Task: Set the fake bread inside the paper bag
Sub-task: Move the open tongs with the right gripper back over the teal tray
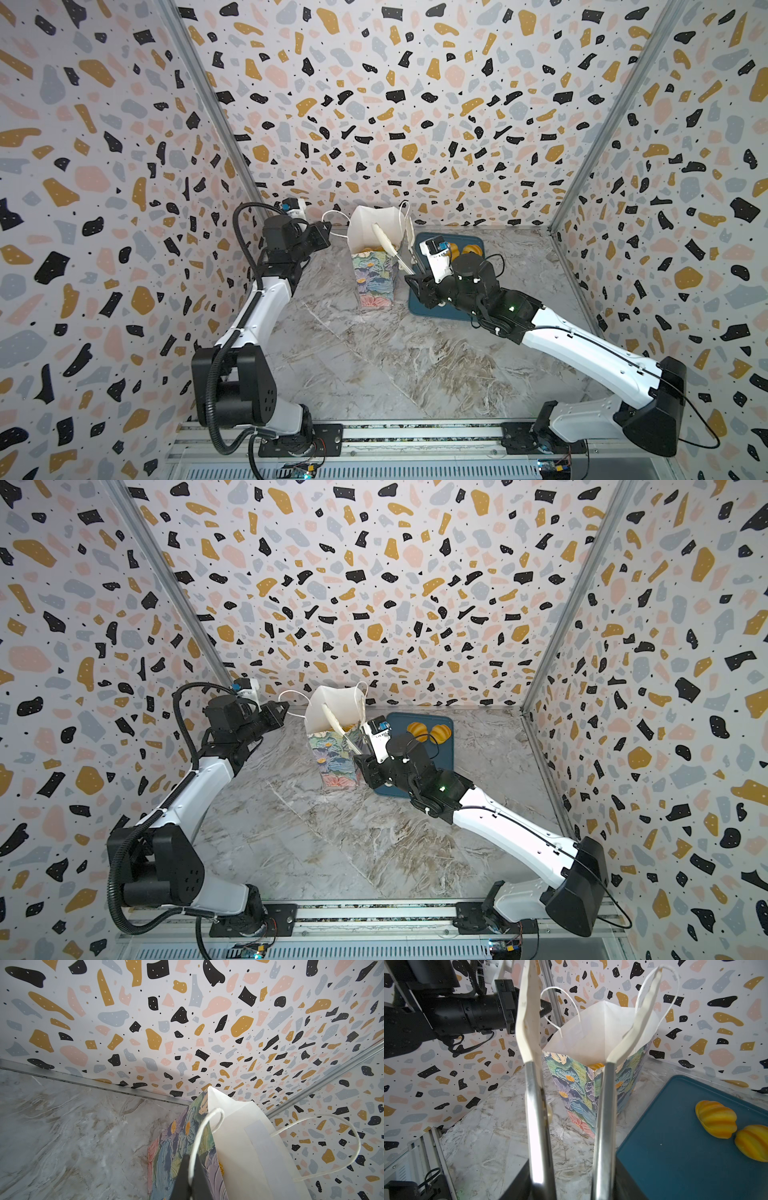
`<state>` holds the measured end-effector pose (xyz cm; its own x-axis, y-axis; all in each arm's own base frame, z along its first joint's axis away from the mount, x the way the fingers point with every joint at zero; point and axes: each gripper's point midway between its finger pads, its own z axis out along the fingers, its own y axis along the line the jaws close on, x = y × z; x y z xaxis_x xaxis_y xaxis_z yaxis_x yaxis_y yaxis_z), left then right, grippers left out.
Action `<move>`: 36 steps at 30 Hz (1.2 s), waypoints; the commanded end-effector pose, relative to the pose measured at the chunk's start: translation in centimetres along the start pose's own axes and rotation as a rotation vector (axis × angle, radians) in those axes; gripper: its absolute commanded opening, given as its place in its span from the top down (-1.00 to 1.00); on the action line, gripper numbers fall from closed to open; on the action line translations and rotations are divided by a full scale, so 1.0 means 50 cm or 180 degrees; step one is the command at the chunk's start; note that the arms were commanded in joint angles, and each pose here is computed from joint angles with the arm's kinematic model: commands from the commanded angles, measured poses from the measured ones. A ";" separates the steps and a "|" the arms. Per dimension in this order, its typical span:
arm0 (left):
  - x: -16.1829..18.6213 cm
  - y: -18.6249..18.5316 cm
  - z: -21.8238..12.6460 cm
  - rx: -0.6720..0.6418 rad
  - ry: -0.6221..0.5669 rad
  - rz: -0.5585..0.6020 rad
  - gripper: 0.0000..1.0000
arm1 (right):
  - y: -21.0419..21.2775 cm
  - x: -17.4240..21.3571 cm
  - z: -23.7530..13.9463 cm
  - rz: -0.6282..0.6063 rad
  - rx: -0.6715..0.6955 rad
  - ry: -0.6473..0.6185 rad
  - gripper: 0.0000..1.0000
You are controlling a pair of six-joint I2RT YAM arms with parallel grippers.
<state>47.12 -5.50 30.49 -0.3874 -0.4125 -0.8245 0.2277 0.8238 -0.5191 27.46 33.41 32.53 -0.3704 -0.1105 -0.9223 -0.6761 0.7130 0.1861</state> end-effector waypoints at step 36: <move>-0.014 -0.014 -0.006 0.0080 -0.0132 0.0074 1.00 | -0.257 0.072 -0.079 -0.0218 0.0915 0.0131 0.02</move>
<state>46.96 -5.51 30.63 -0.3815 -0.4126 -0.8272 0.2313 0.8238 -0.5176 31.53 21.29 26.89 -0.4061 -0.2093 -0.8895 -0.4739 0.8805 0.0092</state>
